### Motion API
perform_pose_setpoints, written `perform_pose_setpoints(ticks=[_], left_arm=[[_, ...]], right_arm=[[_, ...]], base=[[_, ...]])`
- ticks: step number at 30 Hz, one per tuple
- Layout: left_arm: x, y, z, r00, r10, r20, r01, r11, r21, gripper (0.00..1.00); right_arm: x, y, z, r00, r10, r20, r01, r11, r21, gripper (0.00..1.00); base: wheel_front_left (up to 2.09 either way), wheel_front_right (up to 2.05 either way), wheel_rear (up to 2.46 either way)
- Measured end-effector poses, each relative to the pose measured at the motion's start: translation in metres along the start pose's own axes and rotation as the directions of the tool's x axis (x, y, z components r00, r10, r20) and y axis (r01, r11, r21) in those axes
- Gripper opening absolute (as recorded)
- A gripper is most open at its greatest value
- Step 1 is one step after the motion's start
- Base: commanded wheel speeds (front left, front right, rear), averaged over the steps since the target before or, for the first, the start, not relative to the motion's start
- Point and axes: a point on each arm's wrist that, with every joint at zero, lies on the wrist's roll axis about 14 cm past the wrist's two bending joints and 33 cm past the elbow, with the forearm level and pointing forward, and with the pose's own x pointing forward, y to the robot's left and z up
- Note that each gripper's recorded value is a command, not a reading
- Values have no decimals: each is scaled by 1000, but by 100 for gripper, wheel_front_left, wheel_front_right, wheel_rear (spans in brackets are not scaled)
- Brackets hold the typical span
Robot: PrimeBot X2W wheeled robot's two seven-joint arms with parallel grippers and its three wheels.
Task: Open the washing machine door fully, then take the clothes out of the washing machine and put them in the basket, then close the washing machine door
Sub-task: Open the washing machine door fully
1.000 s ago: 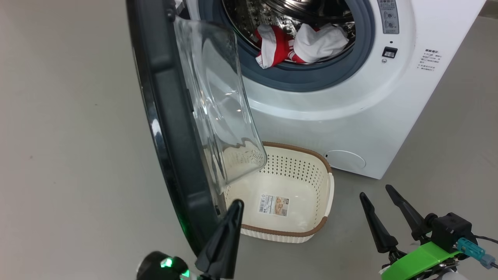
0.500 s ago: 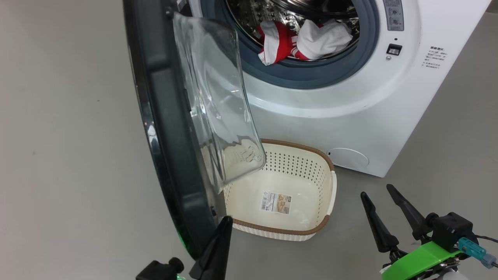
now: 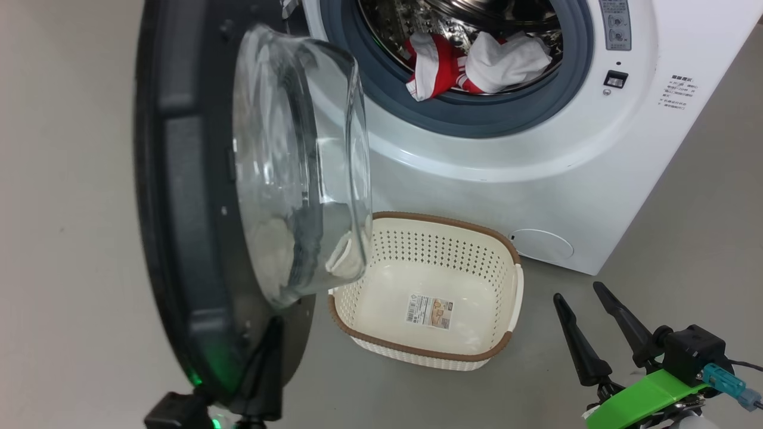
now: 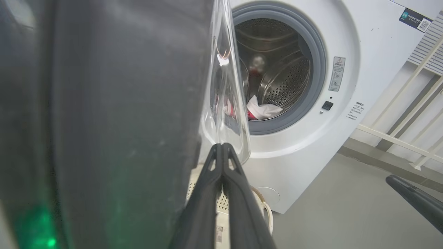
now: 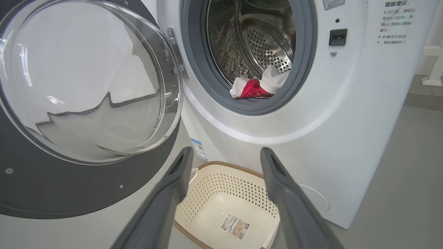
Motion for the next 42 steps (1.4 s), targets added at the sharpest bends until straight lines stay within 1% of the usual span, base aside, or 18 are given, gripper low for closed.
perform_pose_setpoints(ticks=[5, 11, 18, 23, 35, 42], left_arm=[[-1, 31, 9, 996, 88, 27, -89, 995, 34, 0], [-4, 67, 18, 981, 190, 51, -193, 978, 75, 0], [-3, 106, 28, 949, 304, 79, -311, 945, 105, 0], [-1, 133, 39, 918, 380, 114, -393, 911, 128, 0], [9, 180, 64, 854, 487, 184, -517, 838, 178, 0], [23, 199, 69, 833, 520, 189, -551, 812, 194, 0]], right_arm=[[1, 1, 0, 1000, 3, -1, -3, 1000, 1, 100], [2, 0, -3, 1000, 3, -8, -3, 1000, 6, 100], [2, -6, -10, 1000, -6, -24, 7, 1000, 13, 100], [4, -12, -12, 1000, -13, -29, 13, 1000, 13, 100], [10, -27, -14, 999, -25, -33, 25, 1000, 2, 100], [14, -36, -17, 999, -34, -36, 34, 999, 0, 100]], base=[[0, 0, 0], [0, 0, 0], [0, 0, 0], [0, 0, 0], [0, 0, 0], [0, 0, 0]])
